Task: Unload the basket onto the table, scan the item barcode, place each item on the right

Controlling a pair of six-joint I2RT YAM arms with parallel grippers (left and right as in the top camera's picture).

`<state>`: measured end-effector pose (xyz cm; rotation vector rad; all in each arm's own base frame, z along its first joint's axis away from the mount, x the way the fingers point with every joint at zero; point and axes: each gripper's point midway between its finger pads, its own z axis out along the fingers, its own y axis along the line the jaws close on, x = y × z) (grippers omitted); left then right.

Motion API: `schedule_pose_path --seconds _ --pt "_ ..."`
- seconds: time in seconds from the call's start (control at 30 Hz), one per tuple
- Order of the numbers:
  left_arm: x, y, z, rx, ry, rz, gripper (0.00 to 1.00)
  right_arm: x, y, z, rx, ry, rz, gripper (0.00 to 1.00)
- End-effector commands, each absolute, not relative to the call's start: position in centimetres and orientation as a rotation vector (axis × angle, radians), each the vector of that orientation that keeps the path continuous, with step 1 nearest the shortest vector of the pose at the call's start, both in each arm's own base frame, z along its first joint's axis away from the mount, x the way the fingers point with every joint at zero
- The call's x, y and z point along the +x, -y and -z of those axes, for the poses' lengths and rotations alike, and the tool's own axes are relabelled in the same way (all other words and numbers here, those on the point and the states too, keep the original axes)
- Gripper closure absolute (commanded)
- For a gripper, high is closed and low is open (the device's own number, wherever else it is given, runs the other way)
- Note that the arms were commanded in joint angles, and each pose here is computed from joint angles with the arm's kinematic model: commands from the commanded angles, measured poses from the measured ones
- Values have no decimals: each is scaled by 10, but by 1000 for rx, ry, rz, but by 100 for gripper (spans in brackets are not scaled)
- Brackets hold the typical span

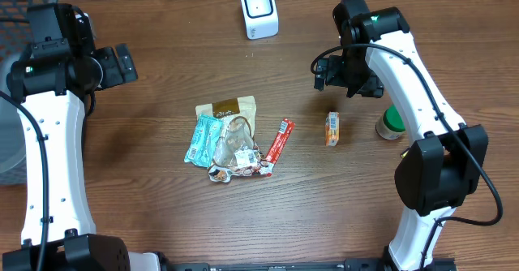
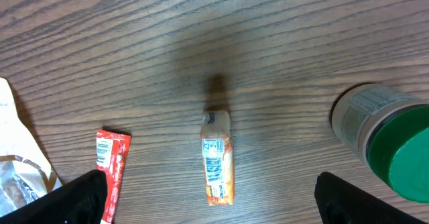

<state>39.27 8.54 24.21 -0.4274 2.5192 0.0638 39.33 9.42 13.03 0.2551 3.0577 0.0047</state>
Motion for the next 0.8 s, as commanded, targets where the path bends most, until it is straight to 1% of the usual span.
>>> schedule_pose_path --seconds 0.0,0.77 --pt "396 -82 -244 -431 -2513 -45 0 397 -96 -147 255 -3008 -27 0" --pt "396 -82 -244 -431 -2513 -45 0 399 -96 -147 254 -3000 -32 0"
